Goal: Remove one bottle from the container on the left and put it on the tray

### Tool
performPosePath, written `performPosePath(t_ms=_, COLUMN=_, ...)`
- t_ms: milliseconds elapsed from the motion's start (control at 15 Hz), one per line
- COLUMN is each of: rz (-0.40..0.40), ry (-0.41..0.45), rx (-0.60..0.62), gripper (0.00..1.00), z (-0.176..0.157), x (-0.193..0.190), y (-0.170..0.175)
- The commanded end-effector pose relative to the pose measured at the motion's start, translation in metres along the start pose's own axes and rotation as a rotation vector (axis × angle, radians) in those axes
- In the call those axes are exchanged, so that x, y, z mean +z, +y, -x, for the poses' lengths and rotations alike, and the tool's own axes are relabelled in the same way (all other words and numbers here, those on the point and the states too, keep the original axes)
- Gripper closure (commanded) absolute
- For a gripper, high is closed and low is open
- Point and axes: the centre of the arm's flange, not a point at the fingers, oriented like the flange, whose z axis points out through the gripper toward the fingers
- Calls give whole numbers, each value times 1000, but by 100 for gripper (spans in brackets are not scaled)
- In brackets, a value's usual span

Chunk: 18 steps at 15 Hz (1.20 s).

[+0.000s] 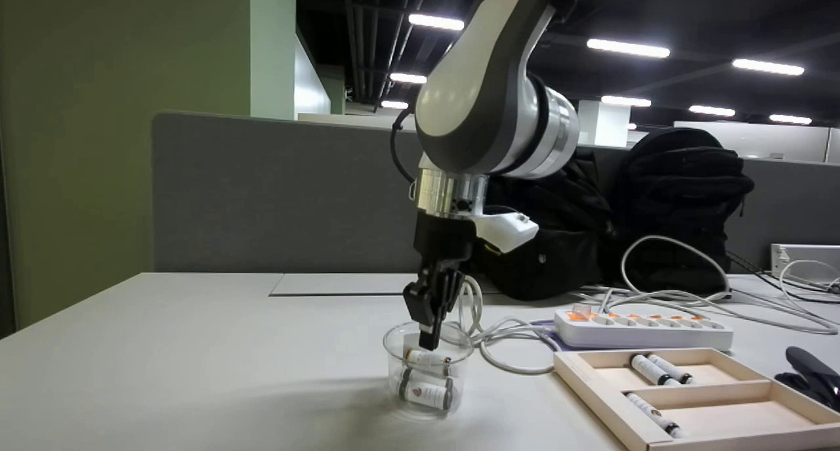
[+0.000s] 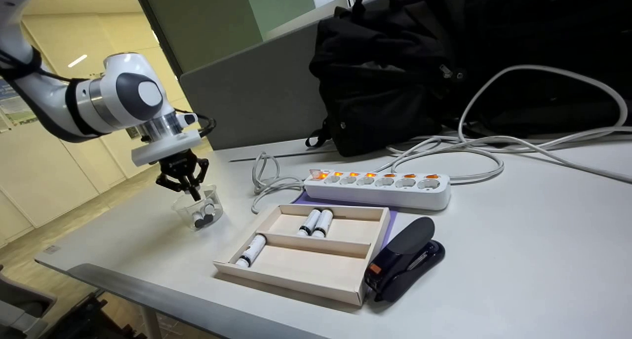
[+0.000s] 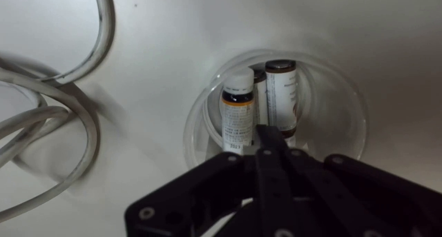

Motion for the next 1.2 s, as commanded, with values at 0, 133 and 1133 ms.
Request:
performPosePath(t_ms=0, rz=38, ry=-14, rx=11, gripper=74, z=3, x=12, y=8)
performPosePath(t_ms=133, rz=55, ry=-26, rx=6, gripper=66, z=7, x=17, y=13)
performPosePath(t_ms=1133, rz=-5, ry=-6, rx=20, gripper=52, z=12, x=38, y=3)
